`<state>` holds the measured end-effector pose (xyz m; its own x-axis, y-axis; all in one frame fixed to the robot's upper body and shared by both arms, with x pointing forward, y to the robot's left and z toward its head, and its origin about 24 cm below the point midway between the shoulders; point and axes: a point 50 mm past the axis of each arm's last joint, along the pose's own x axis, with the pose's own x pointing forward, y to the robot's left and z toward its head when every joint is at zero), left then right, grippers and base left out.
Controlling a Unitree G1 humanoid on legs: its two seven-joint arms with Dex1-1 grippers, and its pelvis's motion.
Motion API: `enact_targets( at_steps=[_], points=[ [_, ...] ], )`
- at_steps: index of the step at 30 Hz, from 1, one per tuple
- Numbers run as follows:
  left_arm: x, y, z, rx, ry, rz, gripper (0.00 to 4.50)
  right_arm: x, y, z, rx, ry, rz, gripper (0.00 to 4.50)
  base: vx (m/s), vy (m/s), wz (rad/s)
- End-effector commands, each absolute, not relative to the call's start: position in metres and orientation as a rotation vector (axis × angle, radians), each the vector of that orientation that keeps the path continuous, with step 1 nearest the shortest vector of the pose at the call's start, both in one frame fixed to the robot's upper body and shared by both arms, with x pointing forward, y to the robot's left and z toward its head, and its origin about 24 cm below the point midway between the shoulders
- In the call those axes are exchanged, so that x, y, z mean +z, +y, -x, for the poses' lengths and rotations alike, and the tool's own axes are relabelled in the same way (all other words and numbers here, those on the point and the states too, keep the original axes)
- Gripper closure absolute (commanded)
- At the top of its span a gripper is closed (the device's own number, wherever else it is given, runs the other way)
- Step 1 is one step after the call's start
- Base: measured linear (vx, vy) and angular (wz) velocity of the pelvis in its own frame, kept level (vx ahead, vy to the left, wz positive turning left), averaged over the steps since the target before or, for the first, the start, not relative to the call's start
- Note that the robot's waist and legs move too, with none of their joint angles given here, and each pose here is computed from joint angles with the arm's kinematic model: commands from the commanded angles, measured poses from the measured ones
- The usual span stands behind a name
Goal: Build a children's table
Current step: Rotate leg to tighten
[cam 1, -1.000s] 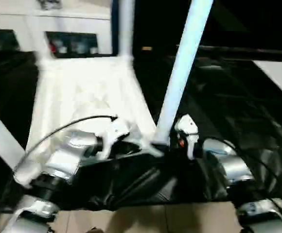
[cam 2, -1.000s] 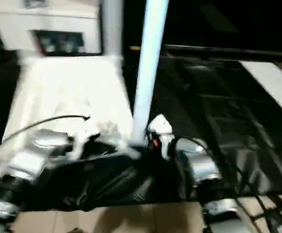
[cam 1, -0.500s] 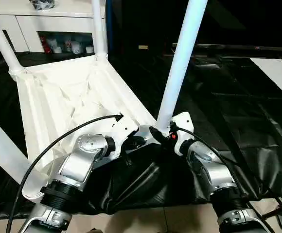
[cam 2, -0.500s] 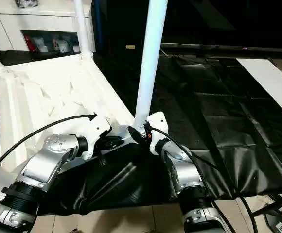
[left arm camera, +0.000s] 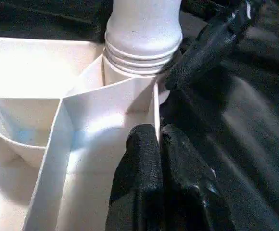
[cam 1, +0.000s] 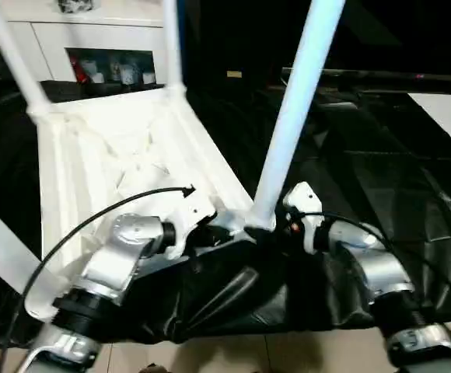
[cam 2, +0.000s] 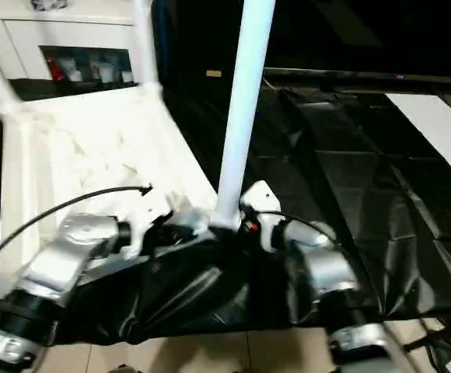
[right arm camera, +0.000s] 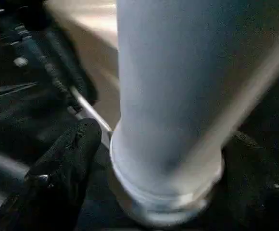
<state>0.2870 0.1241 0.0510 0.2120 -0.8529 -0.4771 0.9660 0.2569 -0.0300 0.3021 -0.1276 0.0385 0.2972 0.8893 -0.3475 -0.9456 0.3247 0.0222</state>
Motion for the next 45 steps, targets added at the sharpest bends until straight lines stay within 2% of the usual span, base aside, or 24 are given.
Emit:
enact_targets(
  at_steps=[1,7,8,11,12,17,22,28,29,30,33,34,37,39,42,43,45],
  points=[
    [0.055,0.108,-0.284,-1.434,0.413,-0.316,4.5,0.04,-0.112,-0.294,1.417,0.329,0.211,0.7,0.0,0.0,0.0],
    [0.061,0.121,-0.291,-1.467,0.435,-0.372,4.5,0.042,-0.114,-0.292,1.545,0.355,0.26,0.7,0.0,0.0,0.0],
    [0.062,0.122,-0.292,-1.472,0.437,-0.375,4.5,0.042,-0.114,-0.291,1.562,0.361,0.262,0.95,0.0,0.0,0.0],
    [0.065,0.126,-0.295,-1.49,0.439,-0.381,4.5,0.042,-0.112,-0.286,1.629,0.367,0.261,1.05,0.0,0.0,0.0],
    [0.066,0.126,-0.295,-1.492,0.439,-0.378,4.5,0.042,-0.111,-0.286,1.634,0.359,0.252,1.25,0.0,0.0,0.0],
    [0.063,0.126,-0.296,-1.481,0.439,-0.36,4.5,0.04,-0.108,-0.284,1.645,0.355,0.22,1.66,0.0,0.0,0.0],
    [0.061,0.123,-0.294,-1.451,0.424,-0.338,4.5,0.037,-0.105,-0.284,1.603,0.342,0.18,1.75,0.0,0.0,0.0],
    [0.059,0.112,-0.298,-1.305,0.379,-0.313,4.5,0.029,-0.099,-0.297,1.281,0.302,0.139,1.76,0.0,0.0,0.0],
    [0.057,0.107,-0.298,-1.268,0.373,-0.301,4.5,0.025,-0.097,-0.301,1.168,0.304,0.106,1.77,0.0,0.0,0.0],
    [0.057,0.104,-0.299,-1.244,0.371,-0.296,4.5,0.023,-0.094,-0.301,1.128,0.3,0.097,1.77,0.0,0.0,0.0],
    [0.055,0.095,-0.303,-1.182,0.363,-0.292,4.5,0.019,-0.087,-0.304,0.985,0.296,0.065,1.77,0.0,0.0,0.0],
    [0.055,0.088,-0.305,-1.136,0.356,-0.295,4.5,0.016,-0.08,-0.307,0.877,0.296,0.037,1.77,0.0,0.0,0.0],
    [0.056,0.078,-0.306,-1.092,0.346,-0.293,4.5,0.014,-0.07,-0.31,0.754,0.298,0.002,1.77,0.0,0.0,0.0],
    [0.055,0.065,-0.299,-1.1,0.34,-0.288,4.5,0.018,-0.054,-0.307,0.726,0.265,-0.022,1.77,0.0,0.0,0.0],
    [0.055,0.062,-0.296,-1.106,0.336,-0.285,4.5,0.022,-0.05,-0.306,0.729,0.233,0.003,1.77,0.0,0.0,0.0],
    [0.055,0.062,-0.295,-1.111,0.334,-0.286,4.5,0.022,-0.051,-0.306,0.731,0.233,-0.002,1.21,0.0,0.0,0.0],
    [0.056,0.062,-0.294,-1.128,0.327,-0.289,4.5,0.024,-0.055,-0.307,0.735,0.235,-0.021,1.08,0.0,0.0,0.0]
  ],
)
